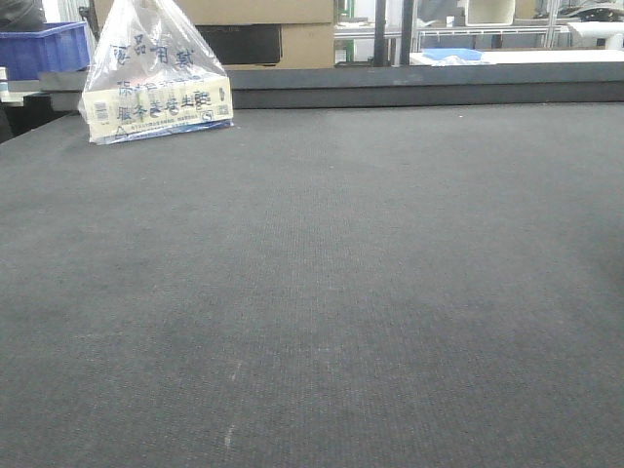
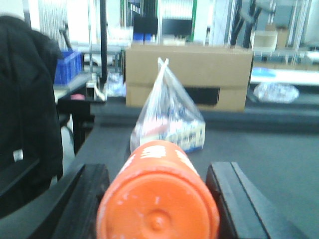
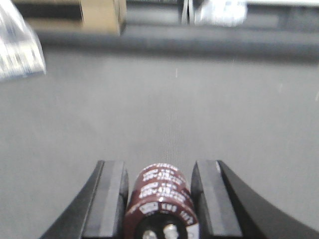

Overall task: Place cylindrical capacitor in blue bin on shelf
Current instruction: 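Lift both held objects up off the table surface, then drive the base to the shelf of blue bins holding both objects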

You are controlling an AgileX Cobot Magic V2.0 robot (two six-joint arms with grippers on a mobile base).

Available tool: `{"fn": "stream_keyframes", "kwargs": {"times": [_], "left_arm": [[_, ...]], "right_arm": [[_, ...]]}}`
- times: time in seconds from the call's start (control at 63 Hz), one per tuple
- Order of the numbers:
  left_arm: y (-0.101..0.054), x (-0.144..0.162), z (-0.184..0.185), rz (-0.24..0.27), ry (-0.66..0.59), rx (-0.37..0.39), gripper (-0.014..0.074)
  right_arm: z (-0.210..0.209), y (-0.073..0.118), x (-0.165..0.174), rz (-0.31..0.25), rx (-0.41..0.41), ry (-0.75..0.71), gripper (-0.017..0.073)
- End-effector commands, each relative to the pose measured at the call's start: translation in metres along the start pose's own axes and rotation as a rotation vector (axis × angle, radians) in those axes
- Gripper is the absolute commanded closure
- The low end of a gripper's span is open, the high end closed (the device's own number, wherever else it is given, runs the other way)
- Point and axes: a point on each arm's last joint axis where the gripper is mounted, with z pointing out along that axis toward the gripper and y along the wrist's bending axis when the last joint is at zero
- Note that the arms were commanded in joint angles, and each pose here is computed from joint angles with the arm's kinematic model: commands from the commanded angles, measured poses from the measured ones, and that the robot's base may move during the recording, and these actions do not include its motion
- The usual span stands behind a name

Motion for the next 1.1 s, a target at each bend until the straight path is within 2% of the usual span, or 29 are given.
{"fn": "stream_keyframes", "kwargs": {"times": [0.0, 0.317, 1.079], "left_arm": [[-0.001, -0.005, -0.009, -0.001, -0.061, 0.005, 0.0705], [-0.001, -0.010, -0.022, 0.000, -0.113, 0.006, 0.0705], [-0.001, -0.010, -0.022, 0.000, -0.113, 0.006, 0.0705]], "right_arm": [[-0.013, 0.001, -0.006, -0.002, -0.002, -0.079, 0.0724], [-0.044, 0.002, -0.012, -0.005, -0.005, -0.208, 0.0724], [-0.045, 0.002, -0.012, -0.005, -0.006, -0.212, 0.0724]]}}
